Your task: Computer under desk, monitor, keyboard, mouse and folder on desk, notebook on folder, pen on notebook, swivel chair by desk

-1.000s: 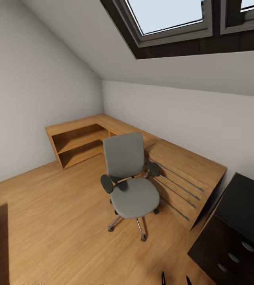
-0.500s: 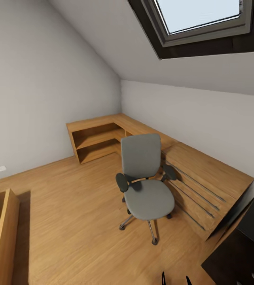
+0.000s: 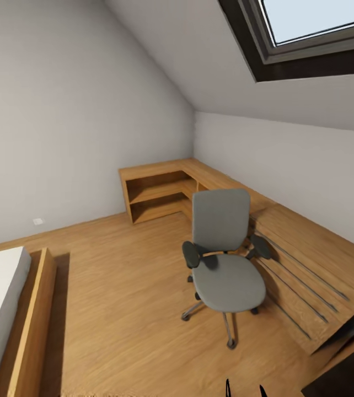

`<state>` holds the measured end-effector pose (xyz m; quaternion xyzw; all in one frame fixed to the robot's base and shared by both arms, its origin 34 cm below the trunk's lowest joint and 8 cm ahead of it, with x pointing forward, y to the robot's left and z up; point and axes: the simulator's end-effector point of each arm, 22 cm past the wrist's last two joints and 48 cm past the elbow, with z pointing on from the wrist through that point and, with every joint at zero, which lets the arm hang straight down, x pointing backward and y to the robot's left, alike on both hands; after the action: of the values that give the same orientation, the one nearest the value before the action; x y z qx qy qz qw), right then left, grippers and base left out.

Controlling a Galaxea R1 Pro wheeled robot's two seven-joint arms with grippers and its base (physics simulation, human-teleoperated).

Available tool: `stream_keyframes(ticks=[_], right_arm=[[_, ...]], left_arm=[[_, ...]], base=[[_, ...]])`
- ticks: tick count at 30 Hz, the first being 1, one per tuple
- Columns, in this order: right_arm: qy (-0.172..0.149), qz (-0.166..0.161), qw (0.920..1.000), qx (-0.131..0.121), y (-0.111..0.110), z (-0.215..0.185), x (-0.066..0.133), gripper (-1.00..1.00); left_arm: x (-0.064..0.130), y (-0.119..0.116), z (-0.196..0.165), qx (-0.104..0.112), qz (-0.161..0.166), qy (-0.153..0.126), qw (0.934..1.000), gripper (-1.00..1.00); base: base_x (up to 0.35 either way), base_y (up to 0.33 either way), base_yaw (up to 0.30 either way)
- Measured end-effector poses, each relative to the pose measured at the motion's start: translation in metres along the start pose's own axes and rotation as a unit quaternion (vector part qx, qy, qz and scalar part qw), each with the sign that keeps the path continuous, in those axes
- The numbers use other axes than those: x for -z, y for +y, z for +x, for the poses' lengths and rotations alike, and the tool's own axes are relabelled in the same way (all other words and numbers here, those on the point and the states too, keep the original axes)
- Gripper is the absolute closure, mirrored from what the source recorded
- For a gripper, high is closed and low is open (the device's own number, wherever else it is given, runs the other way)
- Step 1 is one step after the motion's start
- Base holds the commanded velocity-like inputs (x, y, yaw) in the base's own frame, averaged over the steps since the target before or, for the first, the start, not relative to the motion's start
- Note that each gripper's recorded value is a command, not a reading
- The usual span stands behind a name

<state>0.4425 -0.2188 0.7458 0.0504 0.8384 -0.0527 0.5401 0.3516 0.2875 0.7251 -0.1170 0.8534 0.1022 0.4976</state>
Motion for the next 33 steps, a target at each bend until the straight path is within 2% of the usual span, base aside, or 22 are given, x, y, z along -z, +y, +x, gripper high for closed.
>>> stream_keyframes(ticks=[22, 33], right_arm=[[0.002, 0.000, 1.0000, 0.001, 0.0001, 0.0012, 0.0002, -1.00], [0.001, 0.000, 1.0000, 0.001, -0.0001, 0.0011, 0.0009, -1.00]], left_arm=[[0.0001, -0.0006, 0.0008, -0.001, 0.003, 0.001, 1.0000, -1.00], [0.0003, -0.0009, 0.0002, -0.001, 0.004, 0.000, 1.0000, -1.00]], base=[[0.002, 0.000, 0.286], [0.235, 0.053, 0.270]])
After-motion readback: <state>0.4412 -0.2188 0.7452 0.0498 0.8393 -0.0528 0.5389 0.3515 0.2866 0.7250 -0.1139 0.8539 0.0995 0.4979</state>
